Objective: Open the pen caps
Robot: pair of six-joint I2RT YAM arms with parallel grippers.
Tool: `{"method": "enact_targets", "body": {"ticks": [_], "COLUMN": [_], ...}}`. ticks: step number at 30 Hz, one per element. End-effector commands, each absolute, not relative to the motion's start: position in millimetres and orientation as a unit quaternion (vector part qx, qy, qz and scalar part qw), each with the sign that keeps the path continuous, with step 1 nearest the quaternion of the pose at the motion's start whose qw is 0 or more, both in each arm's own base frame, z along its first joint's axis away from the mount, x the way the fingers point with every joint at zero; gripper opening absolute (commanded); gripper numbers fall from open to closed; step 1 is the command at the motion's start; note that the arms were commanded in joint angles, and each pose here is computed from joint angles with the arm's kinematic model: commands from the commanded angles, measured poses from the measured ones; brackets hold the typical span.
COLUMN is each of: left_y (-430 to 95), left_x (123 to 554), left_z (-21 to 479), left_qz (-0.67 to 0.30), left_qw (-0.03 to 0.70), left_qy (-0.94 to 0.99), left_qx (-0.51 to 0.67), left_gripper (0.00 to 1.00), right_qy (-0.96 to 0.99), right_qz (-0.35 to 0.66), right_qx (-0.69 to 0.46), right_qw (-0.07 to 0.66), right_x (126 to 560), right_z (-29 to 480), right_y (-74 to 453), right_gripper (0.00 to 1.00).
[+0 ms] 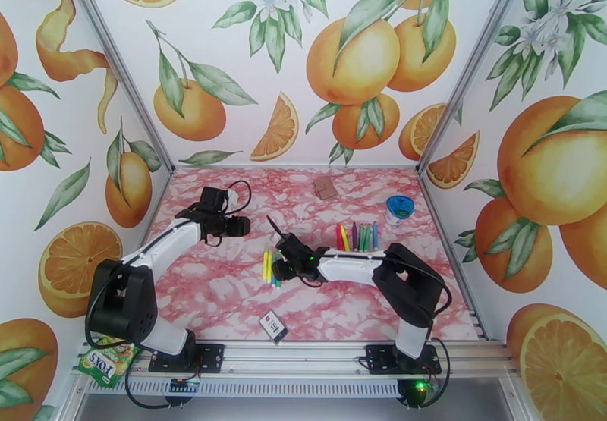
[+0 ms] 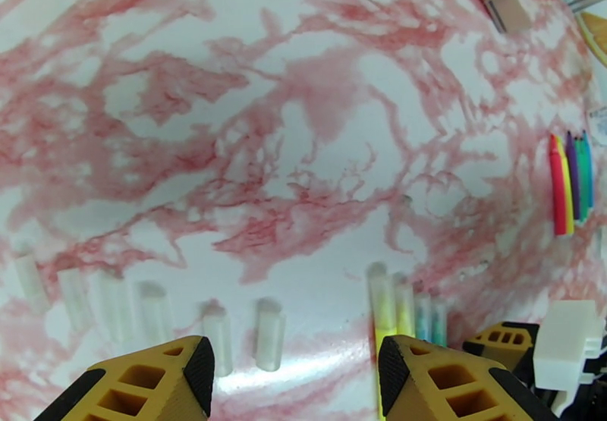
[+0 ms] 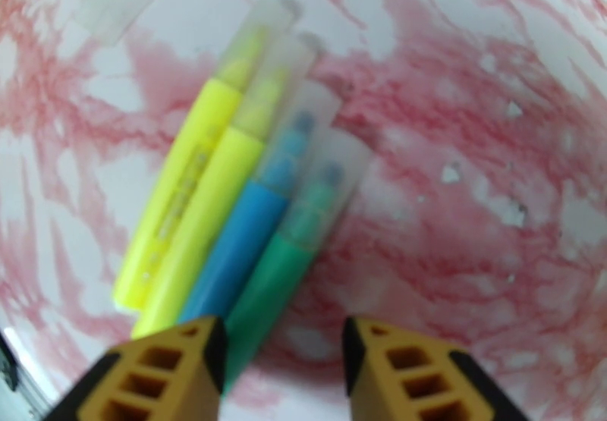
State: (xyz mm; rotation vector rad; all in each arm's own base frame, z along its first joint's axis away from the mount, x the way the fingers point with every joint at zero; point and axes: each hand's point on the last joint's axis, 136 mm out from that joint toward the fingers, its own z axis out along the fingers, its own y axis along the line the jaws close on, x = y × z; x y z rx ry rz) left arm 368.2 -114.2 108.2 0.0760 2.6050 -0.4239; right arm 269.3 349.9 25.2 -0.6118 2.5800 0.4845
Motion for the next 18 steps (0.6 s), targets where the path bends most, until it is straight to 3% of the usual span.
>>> {"method": "enact_targets", "body": {"ticks": [1,18], "left_y": [-114.6,-111.3], "left_x": [372.0,372.3], "left_z": [119.1,118.2], "left_qz": [-0.166,-0.17], "left_qw": [0.27,0.275], "left_qy": [0.948,0.946], "left_qx": [0.026,0.022], "left_gripper": [0.61,0.61], "right_qy": [0.944,0.959], "right_qz": [0.135,0.053], "right_qx": [-0.216,-0.192], "right_qw": [0.212,0.204], "right_x": [269.8,273.2], "right_z": [14.9,2.6], "right_y": [341.8,312.3], "right_gripper": [0.46,0.38]}}
